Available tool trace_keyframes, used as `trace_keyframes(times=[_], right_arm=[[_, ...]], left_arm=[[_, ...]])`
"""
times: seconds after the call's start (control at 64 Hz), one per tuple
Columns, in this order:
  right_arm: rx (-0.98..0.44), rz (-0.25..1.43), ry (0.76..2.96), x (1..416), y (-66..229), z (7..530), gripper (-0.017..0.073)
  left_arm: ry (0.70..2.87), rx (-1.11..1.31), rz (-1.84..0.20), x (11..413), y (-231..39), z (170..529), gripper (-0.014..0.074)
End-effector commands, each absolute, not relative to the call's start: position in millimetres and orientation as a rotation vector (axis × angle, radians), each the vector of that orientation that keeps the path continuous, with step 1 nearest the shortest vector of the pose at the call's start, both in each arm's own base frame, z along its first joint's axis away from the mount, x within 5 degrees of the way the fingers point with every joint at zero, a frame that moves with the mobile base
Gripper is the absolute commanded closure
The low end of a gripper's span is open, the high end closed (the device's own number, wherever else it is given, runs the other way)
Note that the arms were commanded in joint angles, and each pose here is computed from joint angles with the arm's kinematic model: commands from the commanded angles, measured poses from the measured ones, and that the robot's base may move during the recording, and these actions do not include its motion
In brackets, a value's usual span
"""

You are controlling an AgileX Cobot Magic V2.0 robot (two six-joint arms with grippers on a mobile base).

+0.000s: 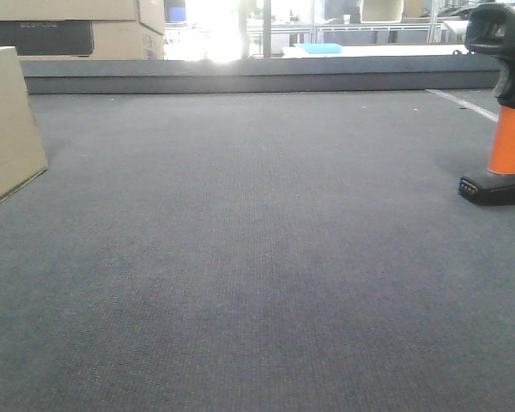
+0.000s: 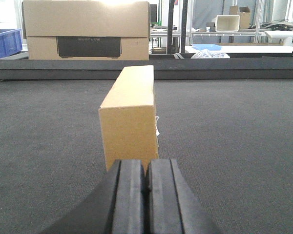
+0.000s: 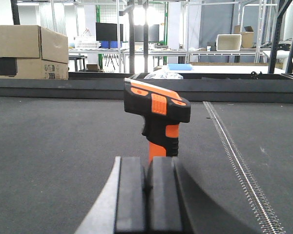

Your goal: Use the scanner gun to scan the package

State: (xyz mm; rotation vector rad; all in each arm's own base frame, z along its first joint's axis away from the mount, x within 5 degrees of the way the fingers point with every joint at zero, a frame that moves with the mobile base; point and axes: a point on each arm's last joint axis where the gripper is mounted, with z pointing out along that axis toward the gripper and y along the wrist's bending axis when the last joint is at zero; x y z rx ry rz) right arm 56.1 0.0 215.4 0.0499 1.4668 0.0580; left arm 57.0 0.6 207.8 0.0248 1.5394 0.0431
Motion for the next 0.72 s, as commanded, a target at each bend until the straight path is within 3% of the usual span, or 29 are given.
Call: trace_keyframes(times=[0.0, 0.703], right_arm=[[0.052, 0.051, 1.454, 55.9, -0.4, 215.8, 0.0721], [0.052, 0.051, 1.454, 55.9, -0.4, 215.8, 0.0721]], left_arm=[[1.511, 0.018, 0.025, 56.3, 0.2, 210.7, 0.0704], [1.511, 0.018, 0.025, 56.3, 0.2, 210.7, 0.0704]])
